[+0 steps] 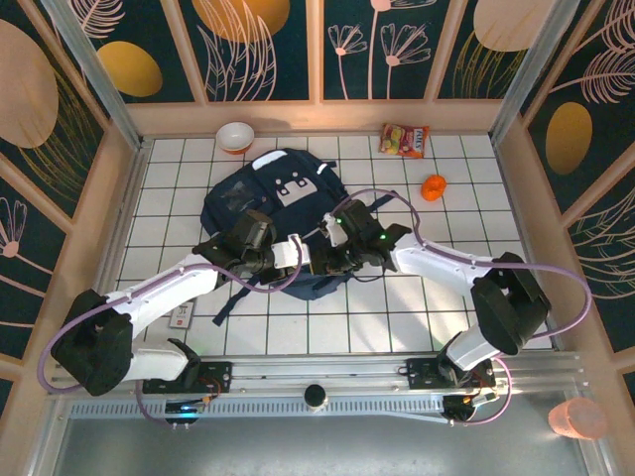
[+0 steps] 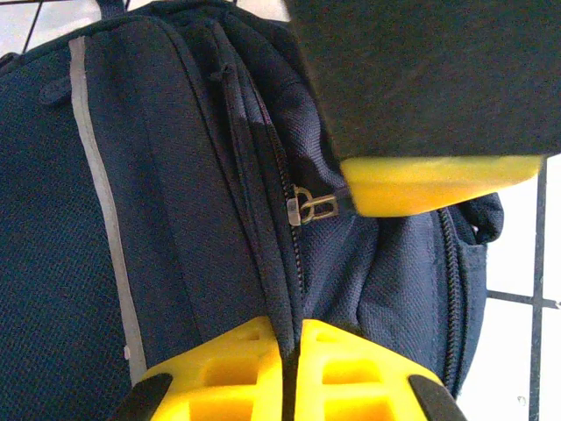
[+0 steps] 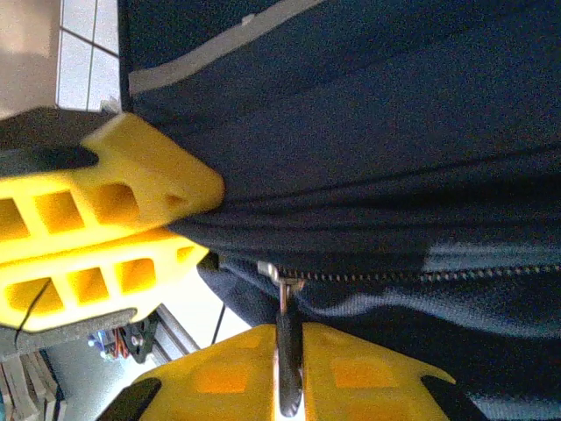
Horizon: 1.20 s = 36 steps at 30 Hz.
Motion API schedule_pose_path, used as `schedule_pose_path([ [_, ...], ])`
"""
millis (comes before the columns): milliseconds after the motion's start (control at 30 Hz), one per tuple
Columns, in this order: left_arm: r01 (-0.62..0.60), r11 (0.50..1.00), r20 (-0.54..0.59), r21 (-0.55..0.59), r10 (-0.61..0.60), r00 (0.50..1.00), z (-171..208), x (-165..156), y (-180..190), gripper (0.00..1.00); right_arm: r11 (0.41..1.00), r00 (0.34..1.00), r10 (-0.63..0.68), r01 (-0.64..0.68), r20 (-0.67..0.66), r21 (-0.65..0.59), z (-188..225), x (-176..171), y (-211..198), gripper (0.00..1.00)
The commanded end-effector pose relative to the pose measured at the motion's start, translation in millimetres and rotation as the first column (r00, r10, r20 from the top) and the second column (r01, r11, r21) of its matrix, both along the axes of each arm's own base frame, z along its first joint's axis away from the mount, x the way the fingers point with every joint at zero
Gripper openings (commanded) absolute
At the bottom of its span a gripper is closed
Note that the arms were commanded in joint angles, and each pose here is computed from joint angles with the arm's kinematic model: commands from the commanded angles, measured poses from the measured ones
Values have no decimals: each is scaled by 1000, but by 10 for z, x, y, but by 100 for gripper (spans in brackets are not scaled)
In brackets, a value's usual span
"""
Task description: Pack the student bag
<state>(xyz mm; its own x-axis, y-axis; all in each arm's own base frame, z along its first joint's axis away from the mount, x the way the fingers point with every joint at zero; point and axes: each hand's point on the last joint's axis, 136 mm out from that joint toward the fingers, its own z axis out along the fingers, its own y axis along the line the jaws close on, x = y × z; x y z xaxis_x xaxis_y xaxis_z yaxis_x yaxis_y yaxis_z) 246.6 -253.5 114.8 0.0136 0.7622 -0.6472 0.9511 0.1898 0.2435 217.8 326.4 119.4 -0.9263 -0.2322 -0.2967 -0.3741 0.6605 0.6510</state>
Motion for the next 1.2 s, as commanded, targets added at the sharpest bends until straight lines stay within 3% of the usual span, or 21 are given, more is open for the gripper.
schedule_pose_path([
  [0, 78, 994, -9, -78, -79, 997, 153, -123, -131, 6, 1000, 999, -1, 0, 52, 24, 137, 141, 67, 17],
  [133, 86, 992, -16, -87, -88, 996, 164, -134, -151, 6, 1000, 998, -7, 5, 60, 31, 169, 198, 86, 16],
  [200, 83, 992, -13, -91, -85, 996, 180, -127, -156, 5, 1000, 998, -13, 13, 56, 10, 130, 210, 67, 7],
  [300, 77, 992, 0, -97, -77, 997, 209, -112, -154, 4, 1000, 999, -20, 21, 43, -22, 62, 209, 14, 5],
  [433, 70, 992, 4, -106, -70, 998, 246, -98, -163, 4, 999, 1000, -6, 7, 19, -37, 12, 137, 1, 18],
  [933, 62, 983, 11, -174, -61, 998, 393, -50, -259, 4, 989, 998, -28, 36, 57, -145, -131, 63, -115, 27],
  [967, 63, 983, 11, -175, -62, 998, 399, -50, -261, 4, 987, 998, -31, 40, 62, -154, -139, 71, -123, 25],
  [1100, 59, 985, 15, -161, -57, 998, 385, -47, -236, 3, 979, 995, -46, 63, 94, -192, -151, 129, -189, 0],
  [1167, 38, 990, 26, -135, -35, 999, 342, -24, -178, 3, 971, 991, -56, 81, 118, -224, -133, 165, -267, 0],
])
